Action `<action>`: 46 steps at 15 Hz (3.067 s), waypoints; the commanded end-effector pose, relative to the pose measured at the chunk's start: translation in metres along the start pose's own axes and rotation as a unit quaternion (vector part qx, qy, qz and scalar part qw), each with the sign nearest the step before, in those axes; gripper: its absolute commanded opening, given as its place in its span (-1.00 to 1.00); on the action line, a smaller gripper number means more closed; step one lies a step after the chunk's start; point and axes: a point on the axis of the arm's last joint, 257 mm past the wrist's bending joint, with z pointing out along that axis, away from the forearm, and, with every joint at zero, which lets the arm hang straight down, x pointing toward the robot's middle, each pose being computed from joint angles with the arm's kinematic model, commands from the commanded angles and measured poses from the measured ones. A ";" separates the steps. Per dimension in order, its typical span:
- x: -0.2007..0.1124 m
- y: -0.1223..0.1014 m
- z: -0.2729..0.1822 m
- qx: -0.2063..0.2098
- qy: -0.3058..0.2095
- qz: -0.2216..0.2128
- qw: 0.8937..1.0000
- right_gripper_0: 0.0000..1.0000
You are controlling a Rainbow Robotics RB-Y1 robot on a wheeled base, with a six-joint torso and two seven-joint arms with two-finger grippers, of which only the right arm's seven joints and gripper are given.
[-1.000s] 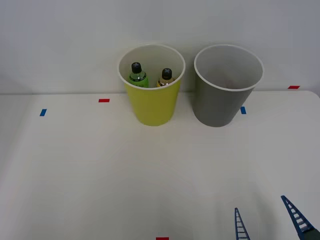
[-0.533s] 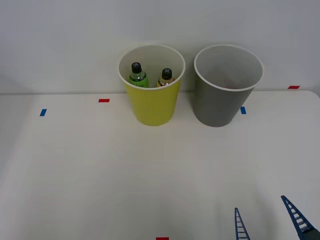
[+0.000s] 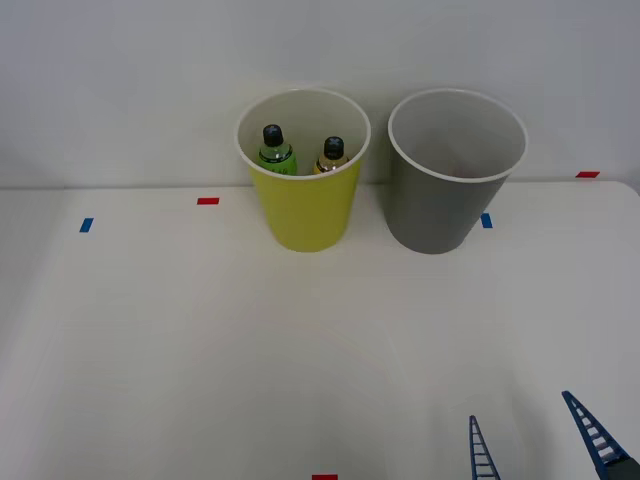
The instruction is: Put cans in the gray bin, plastic bottles in the light green bin
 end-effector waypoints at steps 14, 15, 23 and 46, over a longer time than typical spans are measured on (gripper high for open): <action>0.000 0.000 0.000 0.000 0.000 0.000 1.000 1.00; 0.000 0.000 0.000 0.000 0.000 0.000 1.000 1.00; 0.000 0.000 0.000 0.000 0.000 0.000 1.000 1.00; 0.000 0.000 0.000 0.000 0.000 0.000 1.000 1.00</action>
